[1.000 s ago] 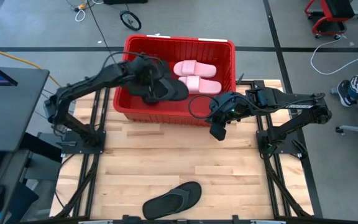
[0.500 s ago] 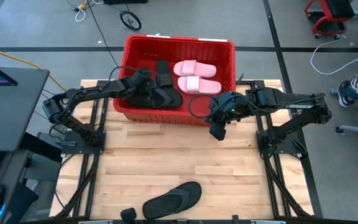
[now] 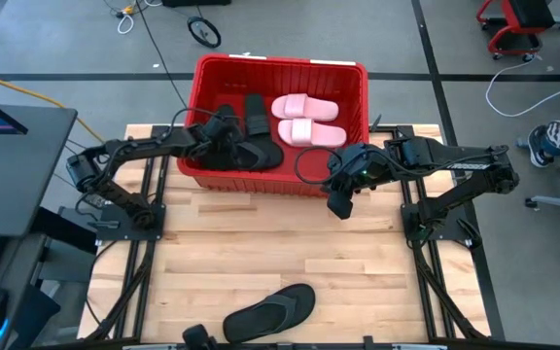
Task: Pick and place slides into bin
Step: Put the top black slipper in the red bin, then put the black slipper in the red bin
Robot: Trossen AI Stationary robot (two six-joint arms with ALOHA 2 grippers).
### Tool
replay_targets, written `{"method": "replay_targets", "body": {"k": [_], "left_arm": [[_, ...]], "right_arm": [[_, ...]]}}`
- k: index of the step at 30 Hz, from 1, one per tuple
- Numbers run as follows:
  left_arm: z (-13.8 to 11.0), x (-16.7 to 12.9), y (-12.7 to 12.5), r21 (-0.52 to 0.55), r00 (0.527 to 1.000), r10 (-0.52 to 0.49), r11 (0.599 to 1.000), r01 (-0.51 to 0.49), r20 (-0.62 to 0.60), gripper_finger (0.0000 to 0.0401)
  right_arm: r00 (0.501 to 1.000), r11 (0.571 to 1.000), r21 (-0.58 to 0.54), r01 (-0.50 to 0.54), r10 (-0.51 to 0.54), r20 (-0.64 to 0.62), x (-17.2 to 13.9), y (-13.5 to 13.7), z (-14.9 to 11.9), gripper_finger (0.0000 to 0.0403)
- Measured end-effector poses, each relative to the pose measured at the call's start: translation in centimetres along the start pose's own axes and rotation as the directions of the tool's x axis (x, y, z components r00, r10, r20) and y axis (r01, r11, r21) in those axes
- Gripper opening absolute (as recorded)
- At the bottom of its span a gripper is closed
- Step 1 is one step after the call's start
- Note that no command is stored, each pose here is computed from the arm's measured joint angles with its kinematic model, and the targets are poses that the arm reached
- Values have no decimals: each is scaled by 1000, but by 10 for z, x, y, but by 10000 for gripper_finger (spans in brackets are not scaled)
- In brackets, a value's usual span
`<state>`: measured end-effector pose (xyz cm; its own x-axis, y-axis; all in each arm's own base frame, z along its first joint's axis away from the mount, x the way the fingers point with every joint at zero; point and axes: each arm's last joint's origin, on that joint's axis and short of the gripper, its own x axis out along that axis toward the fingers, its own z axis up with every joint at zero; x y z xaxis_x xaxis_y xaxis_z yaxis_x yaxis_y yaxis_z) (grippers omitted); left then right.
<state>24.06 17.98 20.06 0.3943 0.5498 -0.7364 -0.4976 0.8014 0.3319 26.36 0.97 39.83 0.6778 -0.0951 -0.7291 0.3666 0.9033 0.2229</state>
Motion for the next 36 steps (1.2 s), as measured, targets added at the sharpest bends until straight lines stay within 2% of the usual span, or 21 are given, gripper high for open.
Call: {"method": "replay_targets", "body": {"k": [6, 13, 19, 23, 26, 30, 33, 36], "left_arm": [[25, -11, 11, -84, 995, 86, 993, -81, 59, 209], [84, -49, 27, -123, 963, 123, 988, -95, 239, 248], [126, -95, 43, -109, 925, 145, 988, -113, 351, 247], [145, -125, 53, -132, 899, 158, 985, -113, 407, 237], [157, -148, 54, -140, 879, 155, 985, -102, 451, 229], [170, -177, 50, -141, 853, 128, 988, -65, 506, 218], [176, -192, 43, -125, 833, 104, 991, -42, 543, 211], [181, -203, 37, -98, 813, 87, 995, -36, 576, 204]], "right_arm": [[1000, 1000, -17, -22, 22, -9, -1, 6, -3, 85], [972, 982, -21, -189, 184, -145, 12, 31, -30, 85], [944, 956, 71, -283, 291, -155, 41, 57, -64, 85], [900, 903, 120, -412, 424, -99, 67, 70, -88, 85], [874, 853, 246, -461, 484, -39, 87, 70, -107, 85], [877, 795, 429, -429, 481, -16, 113, 62, -141, 89], [869, 761, 505, -407, 494, -45, 127, 62, -168, 101], [864, 774, 499, -391, 495, -90, 139, 69, -188, 117]]}}
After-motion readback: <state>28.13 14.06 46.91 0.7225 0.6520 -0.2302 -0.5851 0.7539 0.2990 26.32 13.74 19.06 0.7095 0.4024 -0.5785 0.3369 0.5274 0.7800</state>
